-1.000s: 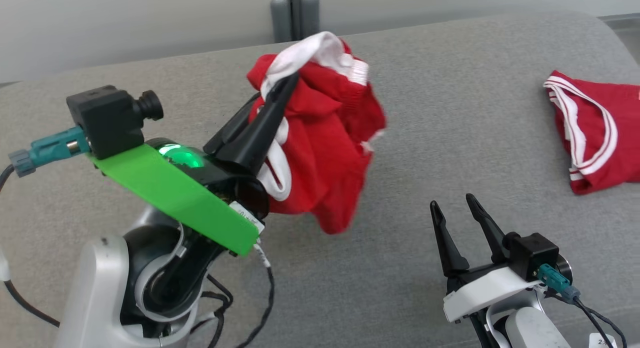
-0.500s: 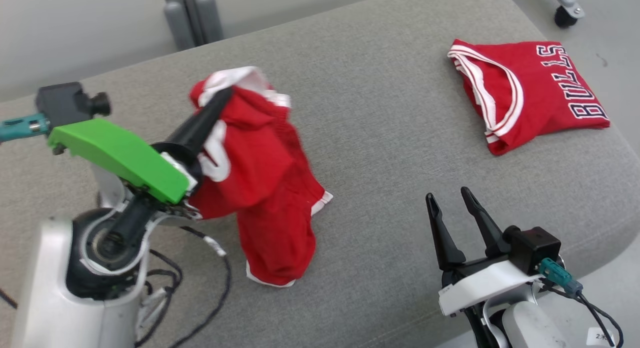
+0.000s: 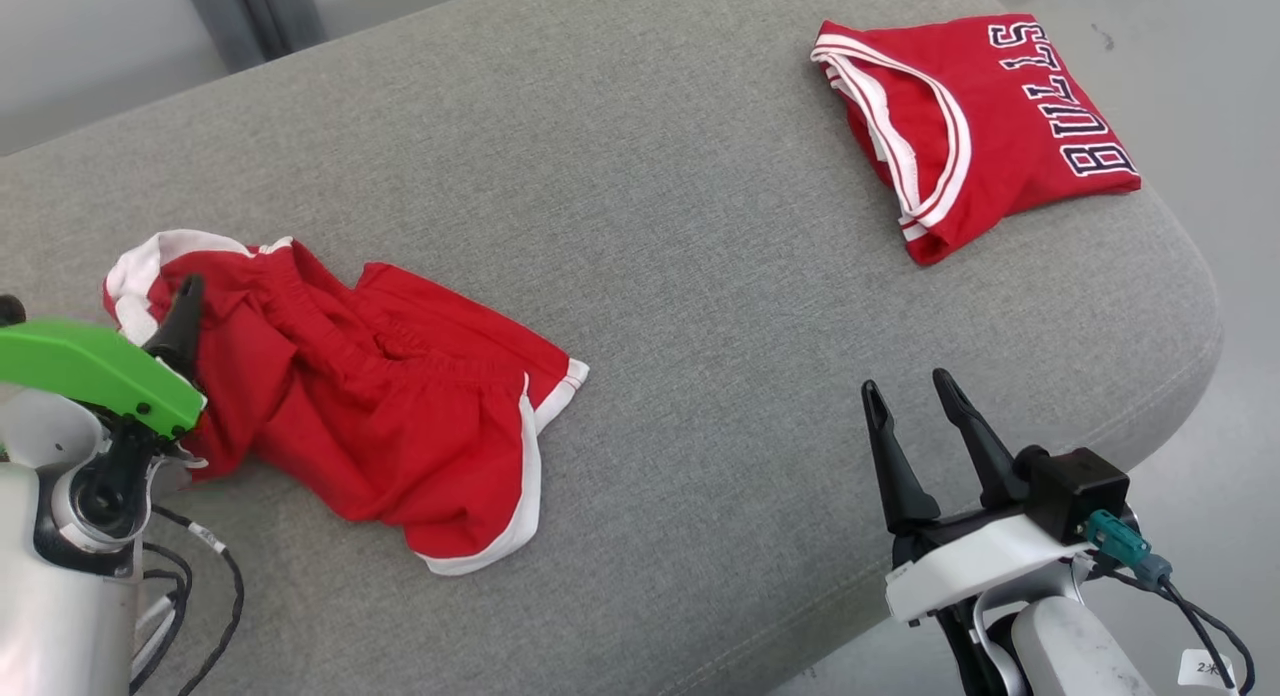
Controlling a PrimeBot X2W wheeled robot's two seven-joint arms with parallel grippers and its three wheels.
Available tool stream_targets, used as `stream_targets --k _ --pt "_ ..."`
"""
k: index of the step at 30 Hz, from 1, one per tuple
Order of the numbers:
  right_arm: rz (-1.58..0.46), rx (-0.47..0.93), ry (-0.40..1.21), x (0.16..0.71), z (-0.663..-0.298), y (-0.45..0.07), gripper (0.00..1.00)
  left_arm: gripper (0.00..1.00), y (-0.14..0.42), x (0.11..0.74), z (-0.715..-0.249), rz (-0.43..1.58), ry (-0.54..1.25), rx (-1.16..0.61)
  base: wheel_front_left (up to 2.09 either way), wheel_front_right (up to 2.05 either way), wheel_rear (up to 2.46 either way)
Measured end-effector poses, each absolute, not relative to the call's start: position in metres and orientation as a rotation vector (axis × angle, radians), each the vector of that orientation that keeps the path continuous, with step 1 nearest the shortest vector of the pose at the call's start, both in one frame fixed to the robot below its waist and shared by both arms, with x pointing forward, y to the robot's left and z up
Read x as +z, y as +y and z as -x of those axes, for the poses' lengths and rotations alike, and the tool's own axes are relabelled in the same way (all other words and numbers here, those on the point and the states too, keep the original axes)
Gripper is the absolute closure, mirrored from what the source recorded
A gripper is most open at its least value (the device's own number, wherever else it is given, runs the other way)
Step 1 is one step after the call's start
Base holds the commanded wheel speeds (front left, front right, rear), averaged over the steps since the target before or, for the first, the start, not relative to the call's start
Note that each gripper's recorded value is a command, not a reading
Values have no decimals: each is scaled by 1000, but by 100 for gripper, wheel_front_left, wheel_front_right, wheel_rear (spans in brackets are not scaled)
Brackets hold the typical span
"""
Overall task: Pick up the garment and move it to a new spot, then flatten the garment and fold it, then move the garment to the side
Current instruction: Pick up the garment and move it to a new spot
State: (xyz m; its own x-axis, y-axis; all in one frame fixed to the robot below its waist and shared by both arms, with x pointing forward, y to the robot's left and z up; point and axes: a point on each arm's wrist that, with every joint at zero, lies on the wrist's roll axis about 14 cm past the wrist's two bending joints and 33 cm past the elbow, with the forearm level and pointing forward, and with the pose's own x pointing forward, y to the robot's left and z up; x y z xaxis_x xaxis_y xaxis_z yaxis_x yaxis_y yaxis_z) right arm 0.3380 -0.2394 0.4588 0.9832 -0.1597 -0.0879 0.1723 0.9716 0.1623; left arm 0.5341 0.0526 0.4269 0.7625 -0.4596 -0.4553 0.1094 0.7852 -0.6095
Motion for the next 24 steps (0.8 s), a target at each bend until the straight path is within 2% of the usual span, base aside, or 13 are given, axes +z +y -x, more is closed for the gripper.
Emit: stream_targets --k 6,13,18,24 --pt "-111 -152 54 467 -340 -240 0 0 62 447 -531 350 407 -391 0 0 0" --pt "-36 -121 3 484 -339 -236 0 0 66 486 -489 285 134 -381 0 0 0" --pt "-15 -93 -13 487 -335 -228 0 0 86 487 -439 259 61 -315 0 0 0" --pt "-6 -35 -23 489 -339 -212 0 0 126 467 -379 192 90 -196 0 0 0"
